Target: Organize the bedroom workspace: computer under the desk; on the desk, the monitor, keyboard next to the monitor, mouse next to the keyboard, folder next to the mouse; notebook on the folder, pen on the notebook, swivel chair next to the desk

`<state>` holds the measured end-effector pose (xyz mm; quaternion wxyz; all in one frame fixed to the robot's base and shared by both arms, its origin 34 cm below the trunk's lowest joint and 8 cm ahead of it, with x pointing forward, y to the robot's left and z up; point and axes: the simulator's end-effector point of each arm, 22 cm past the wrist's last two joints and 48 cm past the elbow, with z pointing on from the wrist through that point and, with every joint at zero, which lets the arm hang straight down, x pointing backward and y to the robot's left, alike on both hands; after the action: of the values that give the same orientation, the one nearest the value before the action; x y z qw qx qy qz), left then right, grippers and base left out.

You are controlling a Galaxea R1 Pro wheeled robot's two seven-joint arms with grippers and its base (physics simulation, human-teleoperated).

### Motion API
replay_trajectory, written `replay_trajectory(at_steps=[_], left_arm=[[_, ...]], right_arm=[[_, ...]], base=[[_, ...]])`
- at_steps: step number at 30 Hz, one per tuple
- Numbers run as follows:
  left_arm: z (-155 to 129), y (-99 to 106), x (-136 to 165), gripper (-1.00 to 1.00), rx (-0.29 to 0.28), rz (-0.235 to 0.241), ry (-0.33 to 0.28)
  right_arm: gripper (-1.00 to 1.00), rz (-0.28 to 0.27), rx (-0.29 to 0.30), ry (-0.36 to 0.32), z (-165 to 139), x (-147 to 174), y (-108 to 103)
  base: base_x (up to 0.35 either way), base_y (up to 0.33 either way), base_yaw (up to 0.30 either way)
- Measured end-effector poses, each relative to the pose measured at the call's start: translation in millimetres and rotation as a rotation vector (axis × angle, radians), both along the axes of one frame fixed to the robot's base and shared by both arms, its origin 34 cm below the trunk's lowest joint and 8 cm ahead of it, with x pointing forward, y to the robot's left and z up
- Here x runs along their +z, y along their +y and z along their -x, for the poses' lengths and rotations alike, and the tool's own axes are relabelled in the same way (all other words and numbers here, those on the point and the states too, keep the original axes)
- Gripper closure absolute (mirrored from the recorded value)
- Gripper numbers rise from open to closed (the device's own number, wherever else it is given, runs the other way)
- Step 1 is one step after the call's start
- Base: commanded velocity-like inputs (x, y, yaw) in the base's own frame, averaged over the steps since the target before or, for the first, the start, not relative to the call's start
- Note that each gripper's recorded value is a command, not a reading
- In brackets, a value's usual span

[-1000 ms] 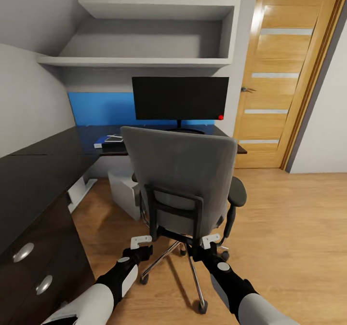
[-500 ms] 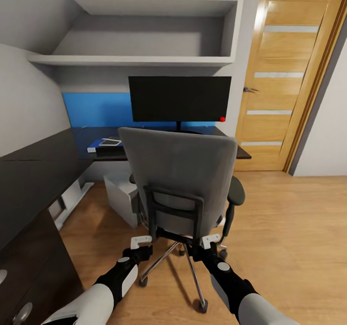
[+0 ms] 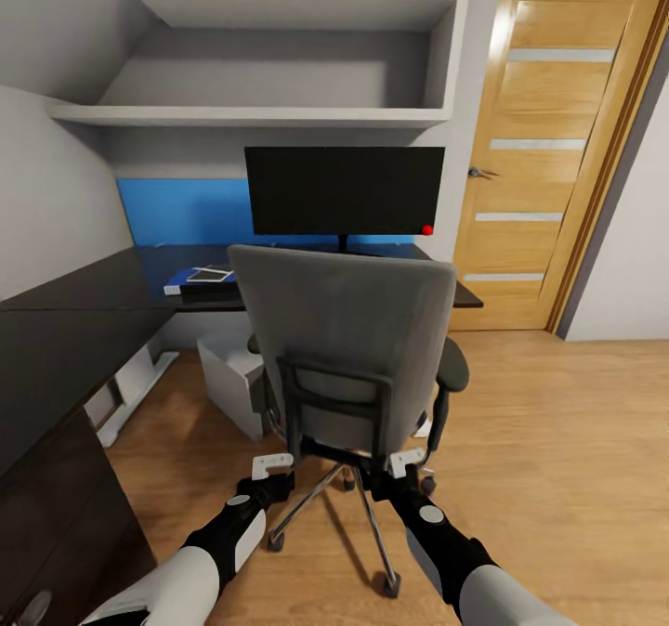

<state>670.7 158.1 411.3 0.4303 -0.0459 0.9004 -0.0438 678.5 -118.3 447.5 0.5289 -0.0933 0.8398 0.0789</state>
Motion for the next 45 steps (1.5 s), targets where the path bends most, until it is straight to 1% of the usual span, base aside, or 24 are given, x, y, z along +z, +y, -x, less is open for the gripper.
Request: replay_trajectory(at_steps=[17,24,28,32,33,34,35,37,38,39,40,41,42,43,44,45], left_arm=[[0,0,0,-1.0,0.0,0.0,0.002],[-4,0,15,-1.0,0.0,0.001,0.002],[-5,1,23,-1.0,0.004,0.002,0.005],[2,1,21,-1.0,0.003,0.001,0.035],[10,0,14,-1.0,-0.001,0.0,0.061],[46,-8,-18,-1.0,-0.023,-0.001,0.162],[61,-11,-29,-1.0,-0.031,0.0,0.2],[65,-9,-28,-1.0,-0.03,-0.002,0.204],[72,-7,-32,-1.0,-0.026,-0.004,0.214],[99,15,-51,-1.0,0.001,-0.022,0.216],[147,19,-80,-1.0,0.008,-0.025,0.275],[144,20,-76,-1.0,0.009,-0.027,0.262],[150,22,-77,-1.0,0.015,-0.029,0.254],[160,28,-79,-1.0,0.033,-0.039,0.239],[166,67,-69,-1.0,0.177,-0.142,0.135],[166,73,-64,-1.0,0.198,-0.164,0.116]], right_arm=[[-1.0,0.001,-0.003,0.0,0,0,-1],[-1.0,0.002,-0.007,-0.001,-5,15,-4],[-1.0,0.003,-0.011,0.0,-7,24,-6],[-1.0,0.008,-0.016,0.009,-7,28,-10],[-1.0,0.015,-0.02,0.021,-4,24,-16],[-1.0,0.084,-0.114,0.042,15,-5,-67],[-1.0,0.112,-0.145,0.06,26,-17,-87],[-1.0,0.126,-0.165,0.06,32,-19,-97],[-1.0,0.133,-0.18,0.053,39,-22,-105],[-1.0,0.134,-0.208,0.008,70,-34,-121],[-1.0,0.142,-0.203,0.076,116,-65,-122],[-1.0,0.141,-0.203,0.063,109,-58,-122],[-1.0,0.141,-0.203,0.062,109,-56,-122],[-1.0,0.141,-0.205,0.072,116,-58,-123],[-1.0,0.136,-0.222,0.048,133,-60,-126],[-1.0,0.137,-0.229,0.036,135,-57,-127]], base=[[-0.306,-0.044,0.0],[-0.316,-0.026,0.0],[-0.108,-0.005,0.0],[-0.031,-0.001,0.0],[-0.002,0.0,0.0],[-0.002,0.0,0.0],[-0.001,0.0,0.0],[0.0,0.0,0.0],[0.0,0.0,0.0],[0.0,0.0,0.0],[0.0,0.0,0.0],[0.0,0.0,0.0],[0.0,0.0,0.0],[0.0,0.0,0.0],[0.0,0.0,0.0],[0.0,0.0,0.0]])
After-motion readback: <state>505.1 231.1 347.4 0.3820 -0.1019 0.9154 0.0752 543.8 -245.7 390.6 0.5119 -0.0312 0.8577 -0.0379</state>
